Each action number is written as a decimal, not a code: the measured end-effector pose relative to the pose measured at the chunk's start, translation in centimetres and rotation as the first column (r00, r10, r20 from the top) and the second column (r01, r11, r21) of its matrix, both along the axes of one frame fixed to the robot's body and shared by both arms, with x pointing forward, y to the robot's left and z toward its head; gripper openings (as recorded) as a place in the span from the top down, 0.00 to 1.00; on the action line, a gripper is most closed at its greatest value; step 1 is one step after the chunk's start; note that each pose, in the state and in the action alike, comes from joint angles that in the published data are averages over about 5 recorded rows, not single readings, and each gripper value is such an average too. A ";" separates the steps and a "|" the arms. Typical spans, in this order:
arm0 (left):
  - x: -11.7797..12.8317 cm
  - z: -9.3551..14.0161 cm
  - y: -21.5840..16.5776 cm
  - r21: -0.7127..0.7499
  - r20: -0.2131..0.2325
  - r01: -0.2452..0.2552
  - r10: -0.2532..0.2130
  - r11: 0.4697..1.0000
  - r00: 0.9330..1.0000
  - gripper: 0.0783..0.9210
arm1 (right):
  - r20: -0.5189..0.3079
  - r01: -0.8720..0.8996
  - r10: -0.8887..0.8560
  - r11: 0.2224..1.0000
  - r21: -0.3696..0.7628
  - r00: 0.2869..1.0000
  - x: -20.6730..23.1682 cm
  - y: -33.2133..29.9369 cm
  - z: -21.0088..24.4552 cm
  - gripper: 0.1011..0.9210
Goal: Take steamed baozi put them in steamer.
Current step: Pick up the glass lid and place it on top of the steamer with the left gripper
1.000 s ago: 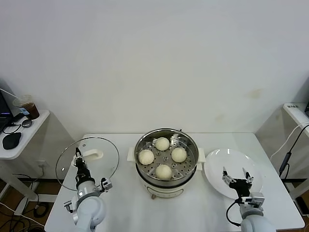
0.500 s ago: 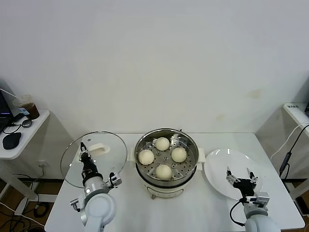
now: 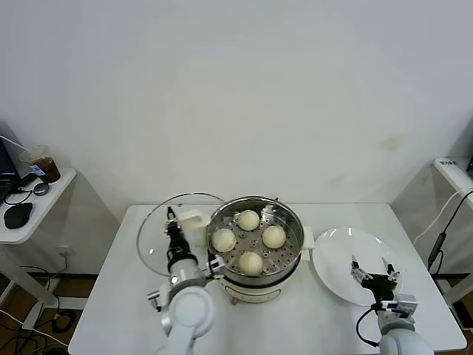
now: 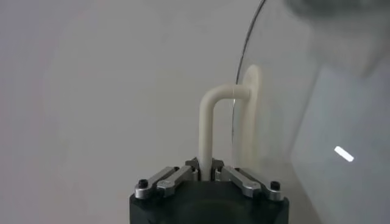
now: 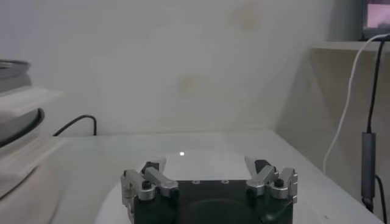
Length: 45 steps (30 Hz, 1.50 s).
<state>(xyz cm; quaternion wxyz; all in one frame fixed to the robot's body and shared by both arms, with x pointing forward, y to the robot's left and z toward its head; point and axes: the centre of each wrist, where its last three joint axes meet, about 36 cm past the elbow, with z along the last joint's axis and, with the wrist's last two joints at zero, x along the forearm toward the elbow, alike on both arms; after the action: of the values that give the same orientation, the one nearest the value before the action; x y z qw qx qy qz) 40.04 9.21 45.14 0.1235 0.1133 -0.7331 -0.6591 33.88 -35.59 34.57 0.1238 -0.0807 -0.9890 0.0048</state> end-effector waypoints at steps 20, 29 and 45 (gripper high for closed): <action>-0.3 1.4 -10.2 -0.028 0.002 0.305 -0.305 0.952 0.952 0.89 | -0.020 0.029 -0.028 0.999 0.014 0.999 -0.3 0.1 -1.3 0.12; 0.6 0.6 -11.3 -0.005 -0.012 0.327 -0.327 0.945 0.945 0.89 | -0.025 0.026 -0.025 0.999 0.020 0.999 -0.1 0.5 -1.7 0.12; 0.3 -1.0 -11.7 0.039 -0.044 0.324 -0.322 0.945 0.946 0.89 | -0.031 0.023 -0.022 1.000 0.022 0.999 -0.2 0.8 -2.1 0.12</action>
<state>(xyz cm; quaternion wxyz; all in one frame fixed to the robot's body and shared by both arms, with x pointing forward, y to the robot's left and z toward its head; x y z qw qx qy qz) 40.35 -2.51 44.13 0.0250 -0.0176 -0.7240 -0.6892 33.72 -34.79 32.49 0.1401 -0.0902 -0.9860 -0.0064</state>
